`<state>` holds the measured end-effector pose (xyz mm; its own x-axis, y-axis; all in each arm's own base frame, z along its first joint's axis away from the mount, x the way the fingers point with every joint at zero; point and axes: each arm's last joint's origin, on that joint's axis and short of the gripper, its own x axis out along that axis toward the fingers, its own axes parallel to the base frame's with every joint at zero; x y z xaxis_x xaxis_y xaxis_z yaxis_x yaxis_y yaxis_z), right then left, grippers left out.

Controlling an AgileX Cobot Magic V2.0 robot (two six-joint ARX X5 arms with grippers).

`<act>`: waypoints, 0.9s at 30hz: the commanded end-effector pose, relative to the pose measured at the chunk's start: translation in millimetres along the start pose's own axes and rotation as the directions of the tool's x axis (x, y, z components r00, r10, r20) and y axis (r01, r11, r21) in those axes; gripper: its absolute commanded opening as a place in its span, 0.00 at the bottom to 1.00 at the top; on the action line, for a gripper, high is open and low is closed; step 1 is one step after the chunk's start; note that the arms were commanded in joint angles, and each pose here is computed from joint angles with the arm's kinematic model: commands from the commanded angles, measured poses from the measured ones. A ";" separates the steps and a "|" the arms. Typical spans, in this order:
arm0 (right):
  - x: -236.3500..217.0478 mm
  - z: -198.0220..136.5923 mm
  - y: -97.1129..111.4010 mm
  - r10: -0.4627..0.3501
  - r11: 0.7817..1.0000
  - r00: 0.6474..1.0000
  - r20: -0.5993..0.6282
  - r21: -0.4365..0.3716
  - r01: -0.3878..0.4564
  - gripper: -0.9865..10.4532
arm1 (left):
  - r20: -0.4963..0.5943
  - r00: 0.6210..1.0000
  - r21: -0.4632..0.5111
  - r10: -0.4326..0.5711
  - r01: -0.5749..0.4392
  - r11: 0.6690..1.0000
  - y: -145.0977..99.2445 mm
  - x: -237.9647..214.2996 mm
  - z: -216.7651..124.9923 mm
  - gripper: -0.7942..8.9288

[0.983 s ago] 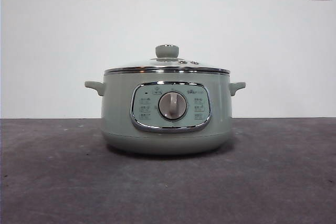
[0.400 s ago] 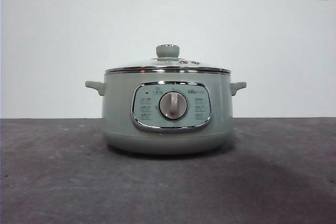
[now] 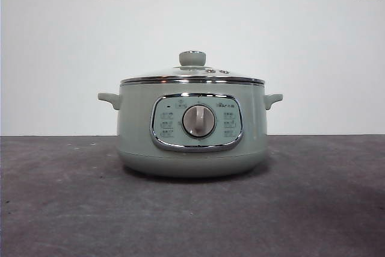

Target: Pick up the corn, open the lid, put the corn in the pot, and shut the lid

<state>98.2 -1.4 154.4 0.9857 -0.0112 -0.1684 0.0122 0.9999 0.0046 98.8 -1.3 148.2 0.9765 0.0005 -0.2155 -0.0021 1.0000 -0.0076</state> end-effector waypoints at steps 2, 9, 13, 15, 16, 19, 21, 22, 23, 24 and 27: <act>-1.7 -4.1 -0.6 -0.021 1.000 1.000 -0.004 0.022 0.021 0.09 | -0.008 1.000 -0.006 -0.001 0.001 1.000 -0.1 1.0 -3.2 0.08; -1.6 -4.5 -0.5 -0.020 1.000 1.000 -0.009 0.020 0.020 0.09 | -0.012 1.000 -0.006 -0.001 0.001 1.000 -0.1 1.2 -3.2 0.08; -1.6 -4.6 -0.5 -0.020 1.000 1.000 -0.010 0.020 0.020 0.09 | -0.014 1.000 -0.006 -0.001 0.001 1.000 -0.1 1.3 -3.4 0.08; -1.6 -4.6 -0.5 -0.020 1.000 1.000 -0.011 0.020 0.020 0.09 | -0.015 1.000 -0.006 -0.001 0.001 1.000 -0.1 1.4 -3.4 0.08; -1.6 -4.6 -0.5 -0.020 1.000 1.000 -0.011 0.020 0.020 0.09 | -0.016 1.000 -0.006 -0.001 0.001 1.000 -0.1 1.4 -3.5 0.08; -1.6 -4.6 -0.5 -0.020 1.000 1.000 -0.011 0.020 0.020 0.09 | -0.018 1.000 -0.006 -0.001 0.001 1.000 -0.1 1.5 -3.6 0.08; -1.6 -4.6 -0.5 -0.020 1.000 1.000 -0.011 0.020 0.020 0.09 | -0.018 1.000 -0.006 -0.001 0.001 1.000 -0.1 1.5 -3.6 0.08; -1.6 -4.6 -0.5 -0.020 1.000 1.000 -0.011 0.020 0.020 0.09 | -0.018 1.000 -0.006 -0.001 0.001 1.000 -0.1 1.5 -3.6 0.08; -1.6 -4.6 -0.5 -0.020 1.000 1.000 -0.011 0.020 0.020 0.09 | -0.018 1.000 -0.006 -0.001 0.001 1.000 -0.1 1.5 -3.6 0.08; -1.6 -4.6 -0.5 -0.020 1.000 1.000 -0.011 0.020 0.020 0.09 | -0.018 1.000 -0.006 -0.001 0.001 1.000 -0.1 1.5 -3.7 0.08; -1.6 -4.6 -0.5 -0.020 1.000 1.000 -0.011 0.020 0.020 0.09 | -0.018 1.000 -0.006 -0.001 0.001 1.000 -0.1 1.5 -3.6 0.08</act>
<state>95.4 -1.7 152.6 0.9842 -0.0261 -0.1751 0.0287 0.9995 0.0124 99.1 -1.4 147.5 0.9745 0.0005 -0.2244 -0.0022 1.0000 -0.0074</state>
